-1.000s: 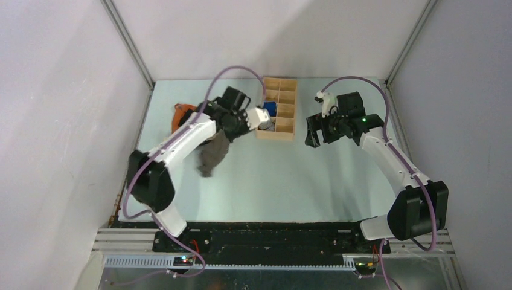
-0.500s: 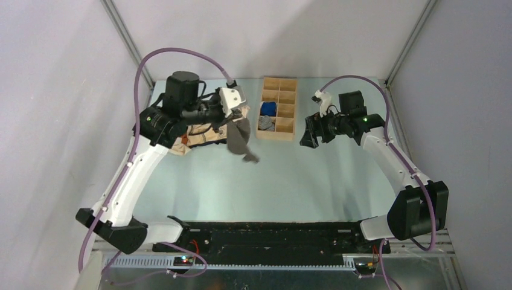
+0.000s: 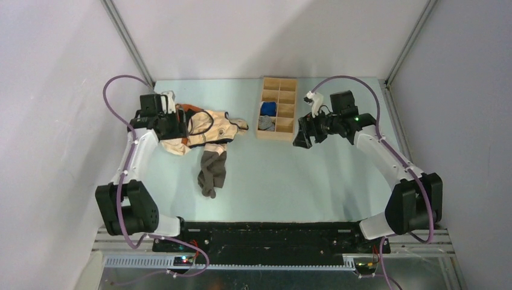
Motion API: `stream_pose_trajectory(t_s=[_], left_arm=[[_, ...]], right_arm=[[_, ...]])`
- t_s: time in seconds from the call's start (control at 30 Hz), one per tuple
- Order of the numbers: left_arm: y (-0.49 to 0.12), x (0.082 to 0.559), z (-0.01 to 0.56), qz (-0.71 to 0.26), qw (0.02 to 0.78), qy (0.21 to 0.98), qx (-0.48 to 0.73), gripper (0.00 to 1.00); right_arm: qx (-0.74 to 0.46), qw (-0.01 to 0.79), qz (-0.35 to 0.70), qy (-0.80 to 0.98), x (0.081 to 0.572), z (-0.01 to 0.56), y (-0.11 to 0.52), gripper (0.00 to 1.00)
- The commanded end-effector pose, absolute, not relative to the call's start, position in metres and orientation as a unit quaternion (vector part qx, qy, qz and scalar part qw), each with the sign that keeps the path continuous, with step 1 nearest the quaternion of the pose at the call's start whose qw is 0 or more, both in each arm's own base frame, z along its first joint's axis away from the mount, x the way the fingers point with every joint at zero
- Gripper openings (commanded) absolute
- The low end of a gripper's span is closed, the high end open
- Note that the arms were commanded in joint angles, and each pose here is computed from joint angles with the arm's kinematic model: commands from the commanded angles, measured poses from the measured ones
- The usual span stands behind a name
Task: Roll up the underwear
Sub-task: Place the underwear at the center of the board, then flatten out the underwear at the center of the board.
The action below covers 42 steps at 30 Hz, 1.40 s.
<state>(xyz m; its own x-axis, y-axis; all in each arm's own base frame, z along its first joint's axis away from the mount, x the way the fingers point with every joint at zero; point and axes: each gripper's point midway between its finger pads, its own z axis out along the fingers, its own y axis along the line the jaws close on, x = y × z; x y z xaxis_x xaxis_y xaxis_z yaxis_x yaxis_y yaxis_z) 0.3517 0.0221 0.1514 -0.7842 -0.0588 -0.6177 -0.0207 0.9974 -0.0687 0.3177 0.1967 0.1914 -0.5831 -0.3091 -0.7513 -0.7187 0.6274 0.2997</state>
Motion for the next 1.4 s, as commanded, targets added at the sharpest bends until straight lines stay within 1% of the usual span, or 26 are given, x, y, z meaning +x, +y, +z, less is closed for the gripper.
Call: stream_pose_trajectory(t_s=[0.0, 0.1, 0.17, 0.2, 0.23, 0.27, 0.3, 0.33, 0.47, 0.5, 0.57, 0.77, 0.83, 0.9, 0.93, 0.97, 1.0, 1.03, 1.07, 1.1, 1.17, 1.2, 1.23, 1.27, 1.33, 1.37], left_arm=[[-0.005, 0.36, 0.175, -0.095, 0.377, 0.919, -0.065, 0.72], [-0.046, 0.36, 0.173, -0.169, 0.374, 0.912, -0.016, 0.76], [-0.071, 0.36, 0.171, -0.172, 0.372, 0.912, 0.029, 0.77], [-0.071, 0.366, 0.167, -0.142, 0.374, 0.915, 0.048, 0.77], [-0.088, 0.365, 0.164, -0.13, 0.37, 0.917, 0.08, 0.77], [-0.08, 0.375, 0.159, -0.08, 0.37, 0.922, 0.088, 0.77], [-0.092, 0.374, 0.154, -0.063, 0.359, 0.924, 0.115, 0.76], [-0.088, 0.384, 0.145, -0.023, 0.349, 0.929, 0.121, 0.75], [-0.1, 0.39, 0.107, 0.043, 0.278, 0.945, 0.166, 0.71], [-0.101, 0.385, 0.09, 0.052, 0.248, 0.952, 0.174, 0.71], [-0.098, 0.383, 0.076, 0.064, 0.221, 0.957, 0.176, 0.7], [-0.098, 0.374, 0.055, 0.074, 0.178, 0.962, 0.195, 0.68], [-0.099, 0.371, 0.05, 0.073, 0.166, 0.963, 0.199, 0.64], [-0.101, 0.369, 0.047, 0.068, 0.16, 0.964, 0.202, 0.5], [-0.102, 0.369, 0.048, 0.067, 0.16, 0.964, 0.203, 0.46], [-0.104, 0.37, 0.054, 0.062, 0.167, 0.962, 0.204, 0.38], [-0.106, 0.371, 0.063, 0.056, 0.176, 0.961, 0.205, 0.35], [-0.111, 0.372, 0.07, 0.043, 0.183, 0.96, 0.209, 0.25], [-0.115, 0.373, 0.082, 0.033, 0.197, 0.956, 0.214, 0.2], [-0.126, 0.373, 0.091, 0.0, 0.206, 0.953, 0.222, 0.1], [-0.149, 0.37, 0.115, -0.065, 0.234, 0.939, 0.244, 0.02], [-0.168, 0.364, 0.132, -0.12, 0.25, 0.924, 0.263, 0.01], [-0.178, 0.362, 0.142, -0.15, 0.263, 0.912, 0.277, 0.0], [-0.199, 0.35, 0.163, -0.216, 0.277, 0.882, 0.314, 0.0], [-0.222, 0.33, 0.191, -0.294, 0.293, 0.834, 0.363, 0.0], [-0.227, 0.322, 0.198, -0.316, 0.294, 0.822, 0.373, 0.0]], right_arm=[[-0.325, 0.361, 0.304, 0.82, 0.329, 0.203, 0.216, 0.83], [-0.322, 0.353, 0.31, 0.822, 0.33, 0.197, 0.225, 0.82], [-0.311, 0.347, 0.318, 0.826, 0.331, 0.194, 0.23, 0.82], [-0.307, 0.341, 0.321, 0.829, 0.332, 0.19, 0.232, 0.81], [-0.3, 0.337, 0.325, 0.831, 0.332, 0.19, 0.233, 0.81], [-0.297, 0.332, 0.326, 0.834, 0.333, 0.187, 0.234, 0.81], [-0.295, 0.331, 0.327, 0.835, 0.334, 0.187, 0.234, 0.81], [-0.293, 0.33, 0.326, 0.836, 0.335, 0.186, 0.234, 0.81], [-0.289, 0.338, 0.312, 0.84, 0.34, 0.187, 0.23, 0.8], [-0.288, 0.34, 0.31, 0.84, 0.34, 0.188, 0.228, 0.8], [-0.281, 0.345, 0.306, 0.842, 0.343, 0.19, 0.224, 0.8], [-0.264, 0.348, 0.302, 0.847, 0.347, 0.19, 0.215, 0.8], [-0.261, 0.345, 0.302, 0.85, 0.347, 0.187, 0.214, 0.8], [-0.258, 0.342, 0.304, 0.851, 0.347, 0.186, 0.214, 0.79], [-0.257, 0.342, 0.305, 0.851, 0.348, 0.186, 0.215, 0.79], [-0.256, 0.341, 0.306, 0.851, 0.347, 0.185, 0.215, 0.79], [-0.256, 0.341, 0.307, 0.851, 0.347, 0.186, 0.215, 0.79], [-0.255, 0.341, 0.307, 0.851, 0.347, 0.186, 0.215, 0.79], [-0.255, 0.34, 0.307, 0.852, 0.347, 0.185, 0.215, 0.79], [-0.254, 0.339, 0.306, 0.852, 0.347, 0.184, 0.215, 0.79], [-0.251, 0.34, 0.305, 0.853, 0.347, 0.183, 0.214, 0.78], [-0.252, 0.342, 0.306, 0.852, 0.347, 0.183, 0.214, 0.78], [-0.251, 0.34, 0.306, 0.853, 0.345, 0.181, 0.214, 0.78], [-0.252, 0.343, 0.306, 0.852, 0.345, 0.182, 0.214, 0.78], [-0.249, 0.341, 0.304, 0.854, 0.344, 0.178, 0.212, 0.77], [-0.249, 0.34, 0.304, 0.855, 0.342, 0.177, 0.212, 0.77]])
